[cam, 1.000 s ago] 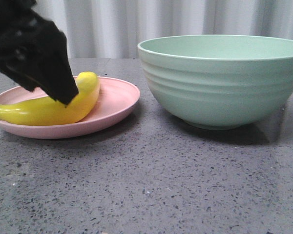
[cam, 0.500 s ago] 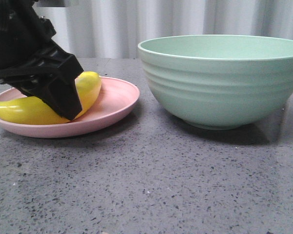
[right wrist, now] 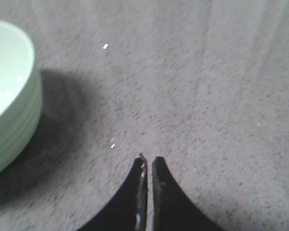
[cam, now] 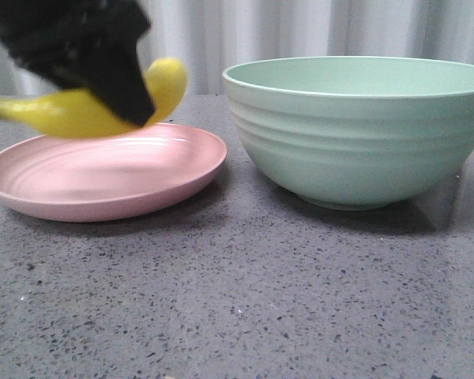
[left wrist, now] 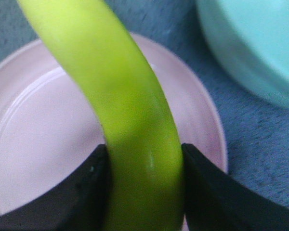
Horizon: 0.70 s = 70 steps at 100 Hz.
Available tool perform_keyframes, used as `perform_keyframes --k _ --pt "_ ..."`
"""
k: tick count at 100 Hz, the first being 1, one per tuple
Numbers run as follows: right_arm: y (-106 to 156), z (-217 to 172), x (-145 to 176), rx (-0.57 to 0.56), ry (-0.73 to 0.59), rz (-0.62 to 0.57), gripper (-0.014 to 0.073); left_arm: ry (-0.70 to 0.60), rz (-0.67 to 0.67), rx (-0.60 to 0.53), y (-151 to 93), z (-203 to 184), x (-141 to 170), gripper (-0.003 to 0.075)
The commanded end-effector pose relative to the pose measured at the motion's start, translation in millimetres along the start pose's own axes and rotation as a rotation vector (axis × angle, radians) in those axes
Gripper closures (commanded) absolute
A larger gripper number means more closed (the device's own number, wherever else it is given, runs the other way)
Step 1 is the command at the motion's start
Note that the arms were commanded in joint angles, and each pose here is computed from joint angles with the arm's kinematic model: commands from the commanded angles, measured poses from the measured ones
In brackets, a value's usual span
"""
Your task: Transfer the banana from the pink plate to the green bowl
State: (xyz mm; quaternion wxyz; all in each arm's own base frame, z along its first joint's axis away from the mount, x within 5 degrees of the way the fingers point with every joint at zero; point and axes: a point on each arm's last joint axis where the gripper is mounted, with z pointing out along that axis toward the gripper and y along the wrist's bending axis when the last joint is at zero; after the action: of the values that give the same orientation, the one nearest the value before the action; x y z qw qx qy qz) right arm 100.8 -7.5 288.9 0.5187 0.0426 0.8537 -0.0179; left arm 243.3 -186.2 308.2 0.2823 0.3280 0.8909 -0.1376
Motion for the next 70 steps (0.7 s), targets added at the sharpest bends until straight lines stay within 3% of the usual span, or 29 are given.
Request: perform_keyframes --k 1,7,17,27,40,52,70 --pt "6 -6 -28 -0.036 -0.001 -0.056 0.06 -0.194 0.022 0.058 -15 -41 -24 0.0513" --pt "11 -10 -42 -0.078 0.02 -0.049 0.0515 -0.233 0.044 0.093 -25 -51 -29 0.0513" --pt "25 -11 -65 -0.182 0.031 -0.001 0.0298 -0.274 0.085 0.139 -44 -61 -36 0.0513" --pt "39 -12 -88 -0.291 0.041 0.075 0.0169 -0.309 0.129 0.188 -65 -64 -38 0.0513" --pt "61 -8 -117 -0.43 0.065 0.168 0.0144 -0.356 0.181 0.243 -91 -66 -39 0.0513" --pt "79 1 -138 -0.545 0.079 0.283 0.0144 -0.351 0.197 0.26 -100 -59 -39 0.0513" --pt "96 33 -149 -0.596 0.152 0.401 0.0144 -0.303 0.17 0.291 -106 -44 -39 0.0513"
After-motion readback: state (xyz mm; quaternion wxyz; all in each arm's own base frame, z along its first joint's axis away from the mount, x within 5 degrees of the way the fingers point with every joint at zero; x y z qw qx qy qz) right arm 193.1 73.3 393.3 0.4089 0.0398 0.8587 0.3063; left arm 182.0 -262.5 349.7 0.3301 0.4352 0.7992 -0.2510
